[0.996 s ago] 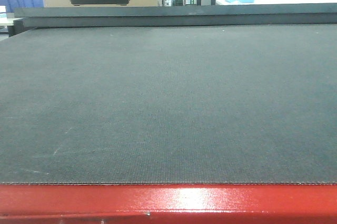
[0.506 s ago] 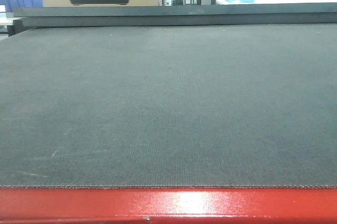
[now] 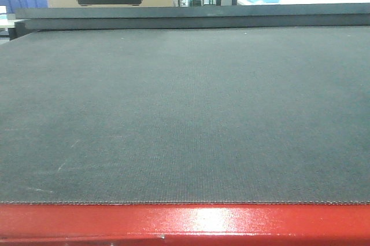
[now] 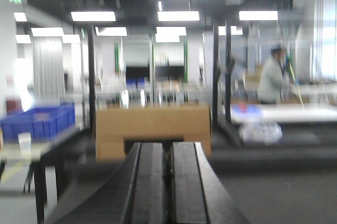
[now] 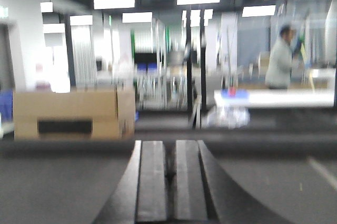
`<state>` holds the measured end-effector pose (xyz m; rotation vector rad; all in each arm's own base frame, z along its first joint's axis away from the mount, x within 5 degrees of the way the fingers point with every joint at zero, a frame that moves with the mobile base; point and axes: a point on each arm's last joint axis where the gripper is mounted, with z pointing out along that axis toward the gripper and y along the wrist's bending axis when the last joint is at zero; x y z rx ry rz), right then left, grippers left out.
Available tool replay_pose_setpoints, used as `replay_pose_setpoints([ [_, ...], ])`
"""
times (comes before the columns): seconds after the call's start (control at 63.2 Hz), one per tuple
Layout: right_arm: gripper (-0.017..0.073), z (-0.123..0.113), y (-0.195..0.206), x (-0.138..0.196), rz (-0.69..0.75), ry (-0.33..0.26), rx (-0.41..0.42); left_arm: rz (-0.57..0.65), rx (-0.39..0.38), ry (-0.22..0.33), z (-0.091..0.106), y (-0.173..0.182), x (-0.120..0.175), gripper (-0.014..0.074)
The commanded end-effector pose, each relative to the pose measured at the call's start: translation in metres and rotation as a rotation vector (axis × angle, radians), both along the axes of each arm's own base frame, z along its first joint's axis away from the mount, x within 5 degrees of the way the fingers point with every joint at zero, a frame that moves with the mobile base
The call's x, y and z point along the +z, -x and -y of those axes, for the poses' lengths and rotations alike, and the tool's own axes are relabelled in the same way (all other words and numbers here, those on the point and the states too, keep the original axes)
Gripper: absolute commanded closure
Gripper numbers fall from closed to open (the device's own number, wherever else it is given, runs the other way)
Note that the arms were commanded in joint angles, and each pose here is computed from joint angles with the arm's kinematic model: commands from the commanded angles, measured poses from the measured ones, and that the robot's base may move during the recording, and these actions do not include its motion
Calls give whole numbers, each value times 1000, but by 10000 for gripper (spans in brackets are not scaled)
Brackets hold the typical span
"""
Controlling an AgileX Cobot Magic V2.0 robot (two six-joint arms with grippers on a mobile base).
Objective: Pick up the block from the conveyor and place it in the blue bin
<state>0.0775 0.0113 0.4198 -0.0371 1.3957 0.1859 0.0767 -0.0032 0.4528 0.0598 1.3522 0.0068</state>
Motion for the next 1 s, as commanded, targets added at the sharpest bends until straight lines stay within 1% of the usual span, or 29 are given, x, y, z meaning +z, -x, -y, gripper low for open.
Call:
replay_pose_setpoints([
  [0.0, 727, -4, -21, 6, -174, 42, 22, -240, -12, -21, 2, -19, 5, 704],
  [0.047, 727, -6, -33, 9, -239, 54, 32, -323, -15, -26, 2, -27, 7, 704],
  [0.063, 727, -7, -36, 9, -270, 60, 36, -373, -17, -28, 3, -31, 7, 704],
  [0.111, 727, -8, -46, 10, -345, 73, 47, -476, -16, -40, 3, -42, 8, 704],
  [0.174, 727, -11, -61, 8, -475, 95, 67, -569, -2, -61, 2, -55, 8, 704],
  [0.237, 727, -13, -74, 4, -600, 122, 81, -630, 8, -75, 1, -69, 5, 704],
  [0.316, 727, -16, -97, -11, -810, 154, 106, -680, 8, -79, 1, -86, -2, 704],
  [0.427, 727, -19, -122, -34, -1016, 173, 131, -764, 4, -80, 2, -111, -18, 704],
  [0.506, 727, -21, -140, -49, -1097, 176, 137, -828, 0, -67, 3, -125, -31, 704],
  [0.617, 727, -24, -163, -71, -1189, 166, 149, -939, 19, 14, 4, -145, -52, 704],
  [0.632, 727, -24, -165, -73, -1198, 166, 150, -951, 20, 14, 4, -146, -54, 704],
  [0.696, 727, -25, -173, -83, -1236, 161, 156, -995, 29, 43, 4, -155, -63, 704],
  [0.885, 725, -27, -194, -110, -1341, 147, 148, -1098, 36, 46, 5, -179, -87, 704],
  [0.933, 703, -25, -198, -116, -1369, 153, 124, -1124, 37, 44, 5, -183, -92, 704],
  [0.98, 651, -22, -200, -120, -1395, 167, 82, -1154, 38, 43, 5, -187, -98, 704],
])
